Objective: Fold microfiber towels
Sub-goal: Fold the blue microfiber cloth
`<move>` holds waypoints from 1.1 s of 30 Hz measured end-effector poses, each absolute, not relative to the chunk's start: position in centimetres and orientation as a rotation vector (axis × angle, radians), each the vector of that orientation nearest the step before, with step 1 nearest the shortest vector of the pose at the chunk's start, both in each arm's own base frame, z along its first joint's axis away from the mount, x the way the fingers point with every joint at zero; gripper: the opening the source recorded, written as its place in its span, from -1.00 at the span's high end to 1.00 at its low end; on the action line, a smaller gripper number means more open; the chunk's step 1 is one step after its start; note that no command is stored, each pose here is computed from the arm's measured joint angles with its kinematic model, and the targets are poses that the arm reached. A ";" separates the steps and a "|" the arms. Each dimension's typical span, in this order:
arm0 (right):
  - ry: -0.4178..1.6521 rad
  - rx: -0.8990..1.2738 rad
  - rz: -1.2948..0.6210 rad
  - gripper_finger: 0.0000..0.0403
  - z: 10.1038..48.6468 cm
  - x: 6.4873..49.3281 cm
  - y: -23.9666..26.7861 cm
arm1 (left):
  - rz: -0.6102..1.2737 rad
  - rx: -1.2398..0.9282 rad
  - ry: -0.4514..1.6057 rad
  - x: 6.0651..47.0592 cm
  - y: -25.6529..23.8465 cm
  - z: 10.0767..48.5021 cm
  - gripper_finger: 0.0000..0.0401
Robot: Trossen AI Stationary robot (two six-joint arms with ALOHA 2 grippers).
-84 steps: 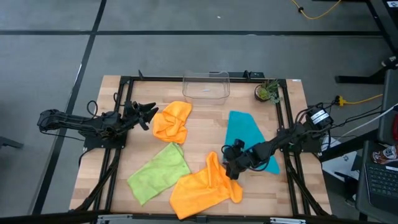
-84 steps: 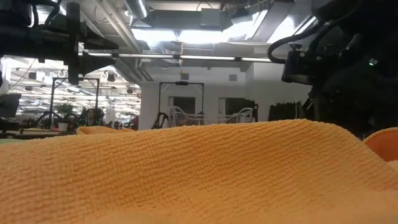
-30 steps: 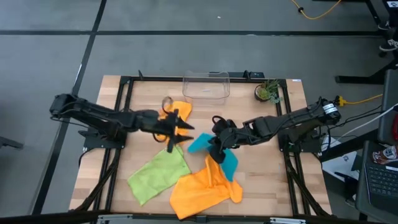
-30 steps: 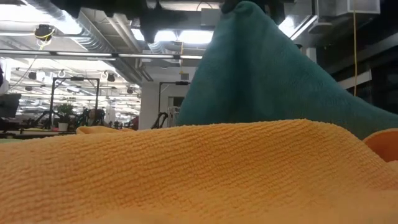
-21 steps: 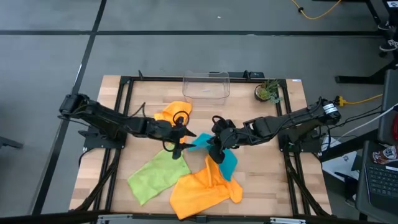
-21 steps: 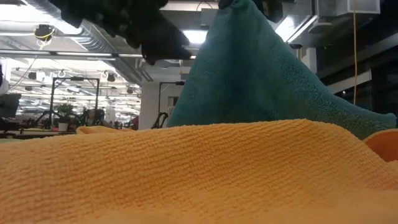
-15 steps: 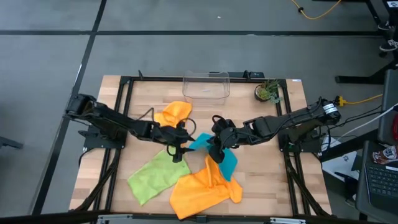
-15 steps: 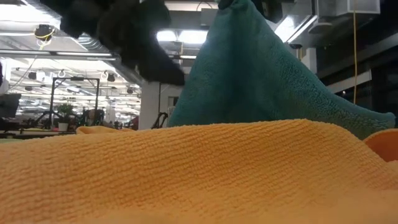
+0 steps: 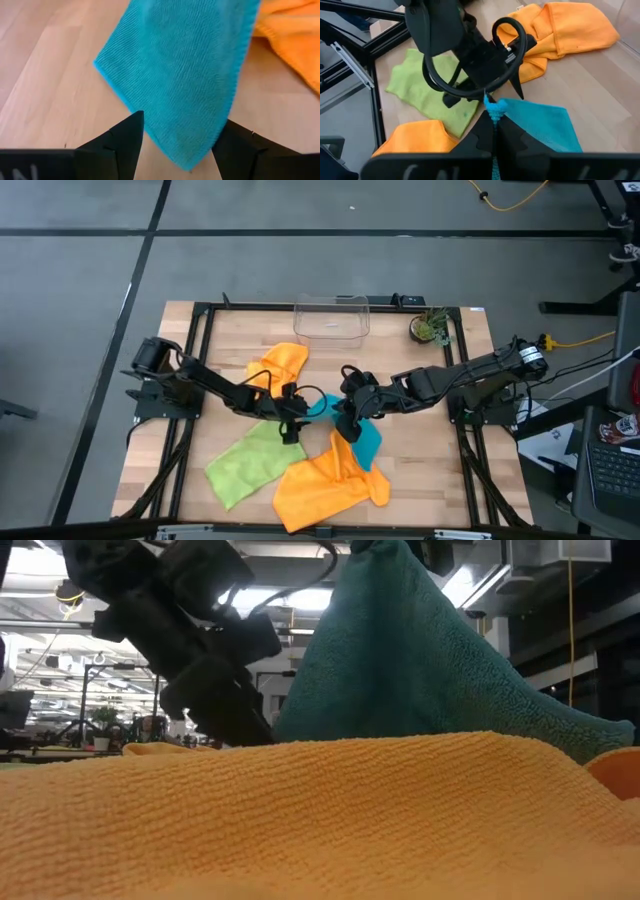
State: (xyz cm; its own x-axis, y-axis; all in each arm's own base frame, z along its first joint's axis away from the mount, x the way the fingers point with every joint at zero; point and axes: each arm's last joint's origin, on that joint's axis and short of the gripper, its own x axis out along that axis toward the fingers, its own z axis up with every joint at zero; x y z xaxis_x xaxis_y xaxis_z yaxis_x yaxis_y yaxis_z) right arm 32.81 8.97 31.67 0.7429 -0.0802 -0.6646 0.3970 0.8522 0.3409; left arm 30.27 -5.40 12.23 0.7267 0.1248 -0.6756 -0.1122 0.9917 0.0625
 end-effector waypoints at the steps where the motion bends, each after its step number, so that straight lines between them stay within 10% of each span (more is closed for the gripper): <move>1: 0.689 0.491 -0.273 0.99 31.7 32.8 9.0 | 0.131 0.019 0.749 30.3 -5.4 12.2 -0.04; 19: 0.690 0.501 -0.277 0.99 32.0 32.6 8.9 | 0.170 -0.031 0.753 29.9 -5.3 12.9 0.93; 33: 0.826 0.307 -0.425 0.99 38.9 28.4 7.3 | 0.306 0.234 0.666 29.3 -4.1 33.3 1.00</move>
